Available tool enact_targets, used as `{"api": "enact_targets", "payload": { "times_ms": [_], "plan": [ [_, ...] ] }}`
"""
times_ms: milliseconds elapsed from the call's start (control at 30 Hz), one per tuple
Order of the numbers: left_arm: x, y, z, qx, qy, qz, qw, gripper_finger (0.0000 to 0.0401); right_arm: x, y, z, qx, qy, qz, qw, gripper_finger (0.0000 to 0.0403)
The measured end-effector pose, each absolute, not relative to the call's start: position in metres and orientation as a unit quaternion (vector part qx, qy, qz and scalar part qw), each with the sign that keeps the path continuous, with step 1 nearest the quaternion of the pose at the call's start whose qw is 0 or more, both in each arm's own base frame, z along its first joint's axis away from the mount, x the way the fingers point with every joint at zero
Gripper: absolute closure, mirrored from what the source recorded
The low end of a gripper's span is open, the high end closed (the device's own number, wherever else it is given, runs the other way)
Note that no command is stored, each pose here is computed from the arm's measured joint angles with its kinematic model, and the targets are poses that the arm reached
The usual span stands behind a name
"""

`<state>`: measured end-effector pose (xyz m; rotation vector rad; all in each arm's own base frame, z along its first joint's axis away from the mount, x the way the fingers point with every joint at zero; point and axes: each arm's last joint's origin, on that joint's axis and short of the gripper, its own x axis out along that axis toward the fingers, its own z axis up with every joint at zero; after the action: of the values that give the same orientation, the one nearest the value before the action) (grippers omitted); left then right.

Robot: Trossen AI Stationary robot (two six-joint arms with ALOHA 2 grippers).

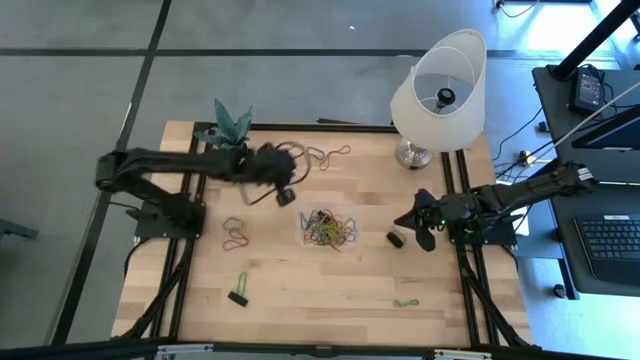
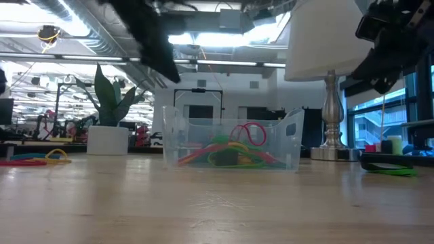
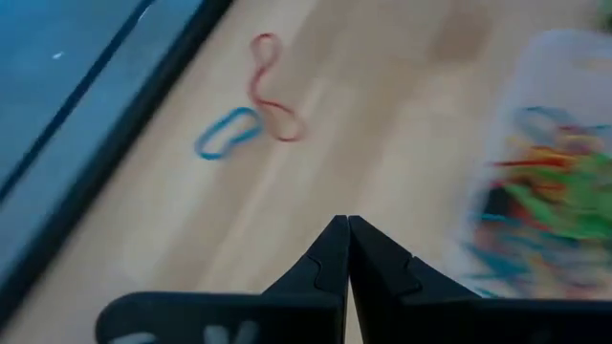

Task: Pick and place rubber bands into bin
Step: Put the blue rubber band into the transparent bin

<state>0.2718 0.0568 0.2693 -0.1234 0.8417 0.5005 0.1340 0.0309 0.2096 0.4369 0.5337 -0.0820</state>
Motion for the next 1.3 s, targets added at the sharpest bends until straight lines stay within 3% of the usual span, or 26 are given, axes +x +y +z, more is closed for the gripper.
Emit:
{"api": "enact_targets", "payload": {
  "times_ms": [167, 367, 533, 700, 967, 1300],
  "plan": [
    [0.305, 0.109, 0.272, -0.007, 0.467, 0.225, 0.855, 0.0380, 0.134, 0.030, 0.210, 0.233, 0.253, -0.061, 0.937, 0.0383],
    [0.341, 0.166, 0.253, 0.031, 0.517, 0.192, 0.834, 0.0311, 0.134, 0.028, 0.210, 0.241, 0.240, -0.093, 0.936, 0.0395],
    [0.357, 0.205, 0.223, 0.020, 0.557, 0.163, 0.814, 0.0250, 0.134, 0.026, 0.211, 0.255, 0.221, -0.131, 0.932, 0.0398],
    [0.366, 0.241, 0.195, -0.019, 0.584, 0.178, 0.792, 0.0219, 0.135, 0.025, 0.211, 0.274, 0.206, -0.158, 0.926, 0.0391],
    [0.371, 0.271, 0.167, -0.106, 0.592, 0.206, 0.772, 0.0223, 0.135, 0.023, 0.212, 0.302, 0.189, -0.182, 0.917, 0.0397],
    [0.372, 0.269, 0.142, -0.116, 0.627, 0.198, 0.745, 0.0272, 0.135, 0.023, 0.212, 0.299, 0.185, -0.190, 0.917, 0.0393]
  ]
}}
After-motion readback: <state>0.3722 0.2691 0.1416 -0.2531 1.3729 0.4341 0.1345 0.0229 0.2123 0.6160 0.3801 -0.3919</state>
